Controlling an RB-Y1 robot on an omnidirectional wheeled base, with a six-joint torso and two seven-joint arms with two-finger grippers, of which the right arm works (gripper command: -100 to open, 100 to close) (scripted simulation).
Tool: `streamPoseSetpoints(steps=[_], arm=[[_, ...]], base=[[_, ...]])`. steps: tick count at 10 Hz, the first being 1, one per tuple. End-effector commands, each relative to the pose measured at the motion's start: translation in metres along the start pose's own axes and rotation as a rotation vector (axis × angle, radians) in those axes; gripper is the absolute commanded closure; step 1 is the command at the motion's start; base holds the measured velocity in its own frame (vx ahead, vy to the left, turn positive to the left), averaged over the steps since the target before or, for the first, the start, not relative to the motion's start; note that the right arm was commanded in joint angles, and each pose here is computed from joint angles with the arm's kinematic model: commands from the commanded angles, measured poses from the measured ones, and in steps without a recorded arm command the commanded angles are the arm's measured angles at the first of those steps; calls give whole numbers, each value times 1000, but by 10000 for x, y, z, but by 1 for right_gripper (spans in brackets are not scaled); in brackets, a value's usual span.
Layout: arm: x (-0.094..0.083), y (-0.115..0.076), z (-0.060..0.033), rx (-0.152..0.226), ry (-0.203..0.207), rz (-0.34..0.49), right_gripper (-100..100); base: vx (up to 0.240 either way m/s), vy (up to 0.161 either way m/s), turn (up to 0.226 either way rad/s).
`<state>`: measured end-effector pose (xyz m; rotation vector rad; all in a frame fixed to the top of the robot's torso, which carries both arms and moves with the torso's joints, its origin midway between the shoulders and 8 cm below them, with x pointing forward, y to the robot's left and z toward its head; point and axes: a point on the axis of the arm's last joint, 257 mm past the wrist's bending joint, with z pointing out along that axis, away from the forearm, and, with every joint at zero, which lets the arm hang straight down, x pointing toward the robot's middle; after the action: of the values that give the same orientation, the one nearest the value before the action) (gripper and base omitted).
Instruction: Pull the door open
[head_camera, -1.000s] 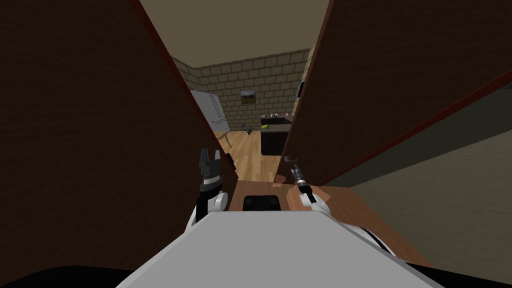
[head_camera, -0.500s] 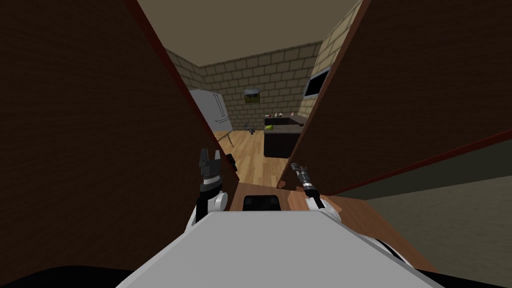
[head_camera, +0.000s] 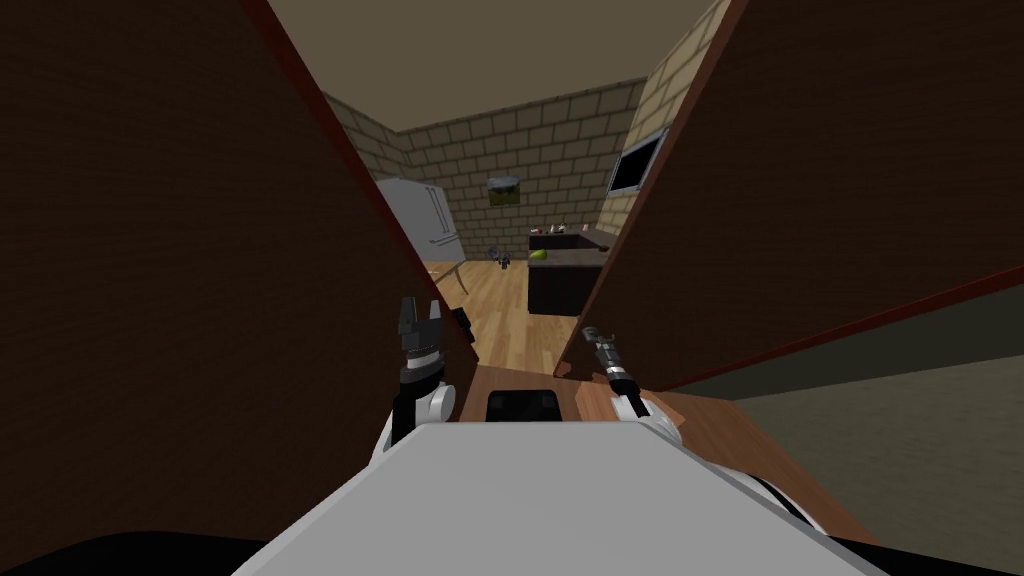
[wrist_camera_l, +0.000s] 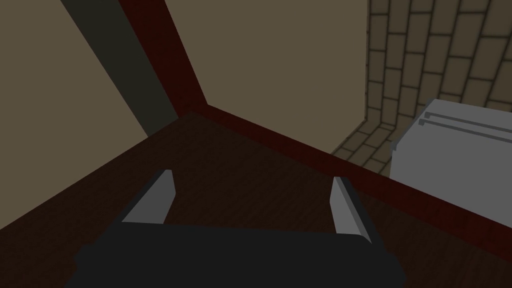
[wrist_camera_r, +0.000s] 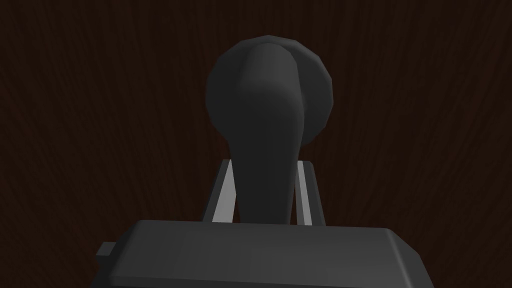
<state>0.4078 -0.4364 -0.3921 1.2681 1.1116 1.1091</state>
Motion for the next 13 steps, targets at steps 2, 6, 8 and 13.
streamPoseSetpoints(steps=[2, 6, 8, 13], arm=[[-2, 12, 5, -4, 0, 0, 100], [-33, 3, -129, -3, 35, -1, 100], [-50, 5, -204, -4, 55, -1, 100], [-60, -4, -361, 0, 103, 2, 100]], base=[[0, 0, 0], [-108, -35, 96], [-186, -55, 115], [-162, -41, 107]])
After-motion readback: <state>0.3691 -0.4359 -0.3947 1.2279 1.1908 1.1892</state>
